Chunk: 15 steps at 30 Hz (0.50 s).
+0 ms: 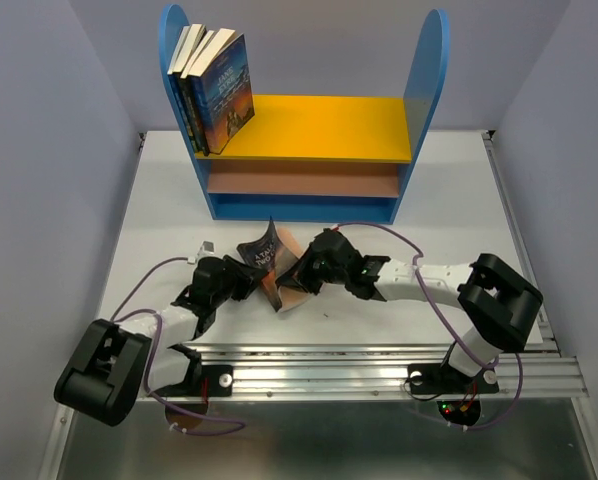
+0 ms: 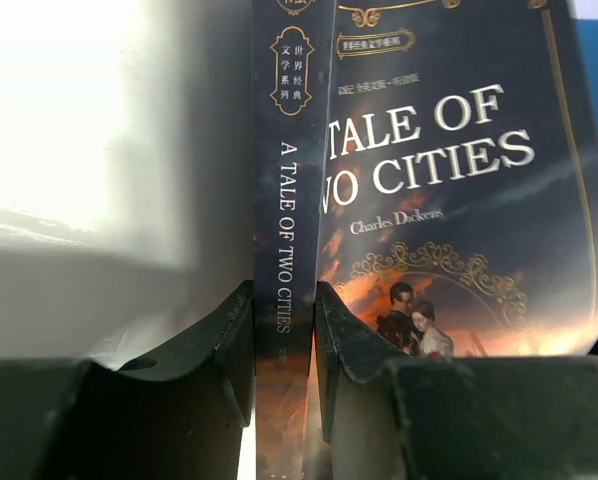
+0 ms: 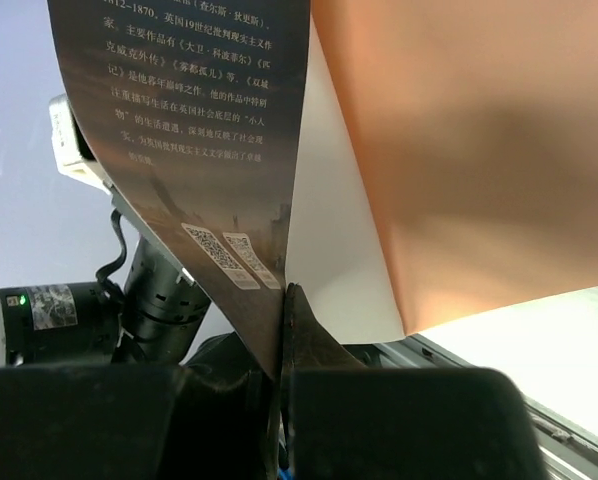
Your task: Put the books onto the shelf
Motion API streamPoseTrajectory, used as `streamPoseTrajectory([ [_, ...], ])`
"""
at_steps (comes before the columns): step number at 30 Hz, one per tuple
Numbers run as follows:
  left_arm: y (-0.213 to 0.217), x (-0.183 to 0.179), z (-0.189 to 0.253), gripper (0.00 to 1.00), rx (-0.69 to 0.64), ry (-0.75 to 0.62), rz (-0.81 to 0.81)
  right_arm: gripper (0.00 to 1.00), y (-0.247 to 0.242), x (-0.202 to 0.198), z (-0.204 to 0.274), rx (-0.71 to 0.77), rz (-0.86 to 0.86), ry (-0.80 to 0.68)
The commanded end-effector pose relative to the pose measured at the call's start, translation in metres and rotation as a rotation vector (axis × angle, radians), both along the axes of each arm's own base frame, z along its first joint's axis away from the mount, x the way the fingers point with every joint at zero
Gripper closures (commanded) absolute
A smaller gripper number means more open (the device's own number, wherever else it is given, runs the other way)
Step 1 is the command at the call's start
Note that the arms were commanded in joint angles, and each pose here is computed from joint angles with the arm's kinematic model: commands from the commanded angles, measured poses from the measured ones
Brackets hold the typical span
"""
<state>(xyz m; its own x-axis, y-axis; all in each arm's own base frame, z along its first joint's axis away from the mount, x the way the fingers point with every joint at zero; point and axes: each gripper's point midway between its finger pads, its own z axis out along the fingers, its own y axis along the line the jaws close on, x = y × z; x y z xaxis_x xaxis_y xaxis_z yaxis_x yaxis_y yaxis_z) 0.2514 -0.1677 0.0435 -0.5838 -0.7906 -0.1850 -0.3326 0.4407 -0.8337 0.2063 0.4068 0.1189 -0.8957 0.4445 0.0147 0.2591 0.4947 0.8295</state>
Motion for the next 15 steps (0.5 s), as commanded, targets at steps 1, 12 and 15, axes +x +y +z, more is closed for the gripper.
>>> streamPoseTrajectory([
  [1, -0.019, 0.026, 0.072, 1.00, -0.052, -0.279, -0.072, 0.99, -0.008, -0.013, -0.010, 0.009, 0.063, 0.045],
  [12, -0.013, 0.028, 0.159, 1.00, 0.165, -0.624, -0.062, 0.00, -0.114, 0.028, -0.026, -0.286, -0.204, -0.167],
  [15, -0.012, 0.027, 0.177, 1.00, 0.200, -0.700, -0.063, 0.00, -0.144, 0.036, -0.014, -0.384, -0.289, -0.245],
])
